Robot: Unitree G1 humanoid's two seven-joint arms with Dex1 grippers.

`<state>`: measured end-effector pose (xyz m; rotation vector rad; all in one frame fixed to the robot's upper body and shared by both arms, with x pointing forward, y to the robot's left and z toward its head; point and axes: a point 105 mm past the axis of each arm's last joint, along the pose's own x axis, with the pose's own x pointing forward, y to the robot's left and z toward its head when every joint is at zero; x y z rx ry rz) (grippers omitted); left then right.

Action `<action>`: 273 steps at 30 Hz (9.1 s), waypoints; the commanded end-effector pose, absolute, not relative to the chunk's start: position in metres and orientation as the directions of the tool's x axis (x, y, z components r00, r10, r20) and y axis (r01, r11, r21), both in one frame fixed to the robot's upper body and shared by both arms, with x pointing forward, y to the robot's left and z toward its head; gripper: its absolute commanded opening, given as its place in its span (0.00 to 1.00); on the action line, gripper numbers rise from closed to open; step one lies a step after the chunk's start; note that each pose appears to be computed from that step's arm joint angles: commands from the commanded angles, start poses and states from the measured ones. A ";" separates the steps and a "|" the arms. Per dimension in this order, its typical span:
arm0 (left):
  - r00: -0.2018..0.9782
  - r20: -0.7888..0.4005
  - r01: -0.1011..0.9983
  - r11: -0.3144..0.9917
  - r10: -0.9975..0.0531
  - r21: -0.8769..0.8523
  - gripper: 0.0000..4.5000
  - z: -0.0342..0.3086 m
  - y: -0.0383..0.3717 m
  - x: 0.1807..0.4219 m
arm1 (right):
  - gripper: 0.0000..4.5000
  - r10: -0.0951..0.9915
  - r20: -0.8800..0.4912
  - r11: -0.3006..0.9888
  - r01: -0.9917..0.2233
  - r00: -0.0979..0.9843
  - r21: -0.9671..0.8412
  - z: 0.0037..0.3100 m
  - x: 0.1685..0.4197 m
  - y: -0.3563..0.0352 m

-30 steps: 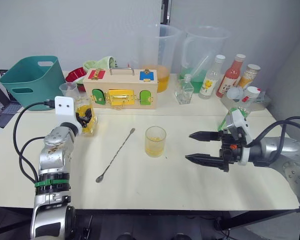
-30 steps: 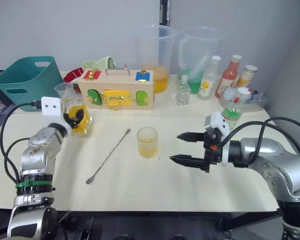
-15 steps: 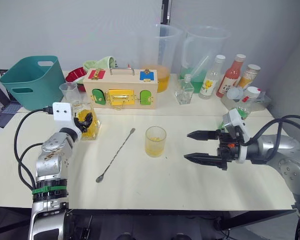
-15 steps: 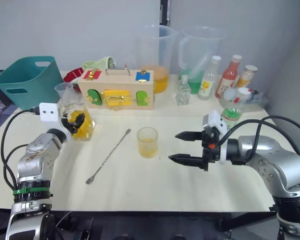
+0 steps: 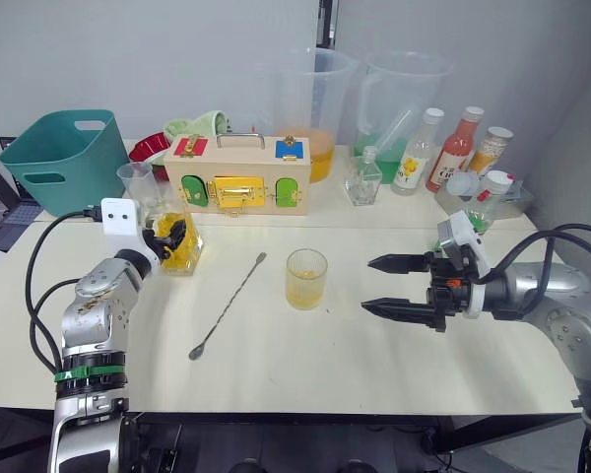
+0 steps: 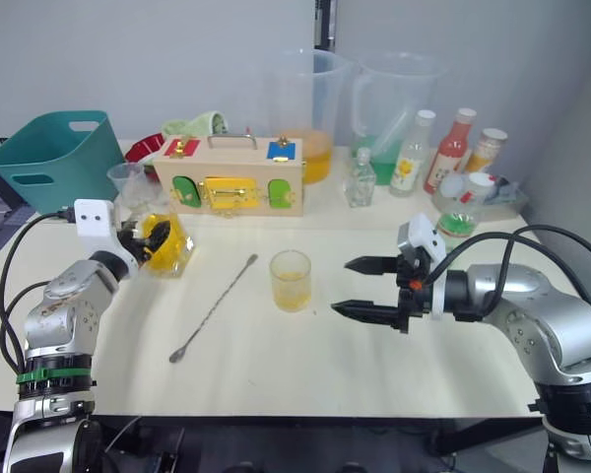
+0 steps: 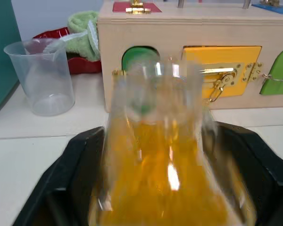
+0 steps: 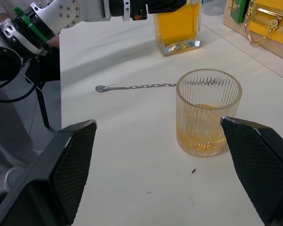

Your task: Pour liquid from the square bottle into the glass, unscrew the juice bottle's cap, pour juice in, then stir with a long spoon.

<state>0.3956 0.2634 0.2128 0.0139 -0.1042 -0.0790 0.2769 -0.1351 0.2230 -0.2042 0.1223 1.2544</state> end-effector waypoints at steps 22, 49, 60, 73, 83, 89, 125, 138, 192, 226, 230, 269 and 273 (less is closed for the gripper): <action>0.831 0.336 0.399 0.897 -0.442 0.192 1.00 0.303 0.265 0.319 | 1.00 0.929 -0.166 0.310 -0.941 0.330 -0.136 0.232 0.290 -0.141; 0.964 -0.196 0.231 0.928 -0.178 0.291 1.00 0.167 0.408 0.242 | 1.00 0.760 -0.126 0.601 -0.763 0.638 -0.239 0.205 0.301 -0.218; 0.953 -0.200 0.276 0.921 -0.225 0.277 1.00 0.146 0.398 0.254 | 1.00 0.516 -0.085 0.840 -0.523 0.852 -0.146 0.195 0.273 -0.303; 0.795 -0.196 0.606 0.767 -0.574 0.210 1.00 0.168 0.306 0.285 | 1.00 0.439 -0.121 0.890 -0.450 0.890 -0.078 0.164 0.253 -0.319; 0.657 -0.077 0.739 0.622 -0.750 0.258 1.00 0.215 0.229 0.307 | 1.00 0.423 -0.004 0.905 -0.423 0.906 -0.034 0.171 0.256 -0.294; 0.511 -0.071 0.841 0.481 -0.857 0.250 1.00 0.227 0.188 0.288 | 1.00 0.324 0.077 0.942 -0.315 0.943 -0.113 0.198 0.304 -0.294; 0.599 0.027 0.785 0.593 -0.800 0.178 1.00 0.220 0.168 0.243 | 0.36 0.331 0.142 0.937 -0.307 0.933 -0.166 0.263 0.424 -0.297; 0.529 0.020 0.841 0.528 -0.848 0.122 1.00 0.223 0.168 0.261 | 0.28 0.587 0.146 0.804 -0.552 0.797 -0.219 0.294 0.368 -0.248; 0.343 -0.132 0.938 0.334 -0.930 0.088 1.00 0.226 0.159 0.244 | 0.99 0.962 -0.272 -0.103 -0.959 -0.028 -0.264 0.233 0.279 -0.112; 0.276 -0.246 0.961 0.269 -0.929 0.061 1.00 0.227 0.170 0.221 | 0.37 0.936 -0.167 -0.345 -0.896 -0.309 -0.278 0.243 0.278 -0.059; 0.218 -0.217 0.976 0.209 -0.951 0.066 1.00 0.230 0.162 0.226 | 0.37 0.980 -0.104 -0.195 -0.933 -0.171 -0.304 0.253 0.267 -0.067; 0.063 -0.206 0.994 0.043 -0.976 0.098 1.00 0.238 0.147 0.240 | 0.99 0.969 -0.104 0.206 -0.963 0.226 -0.172 0.244 0.243 -0.081; 0.115 -0.196 0.989 0.094 -0.974 0.113 1.00 0.241 0.151 0.232 | 0.99 0.979 -0.158 0.092 -0.968 0.131 -0.232 0.247 0.260 -0.091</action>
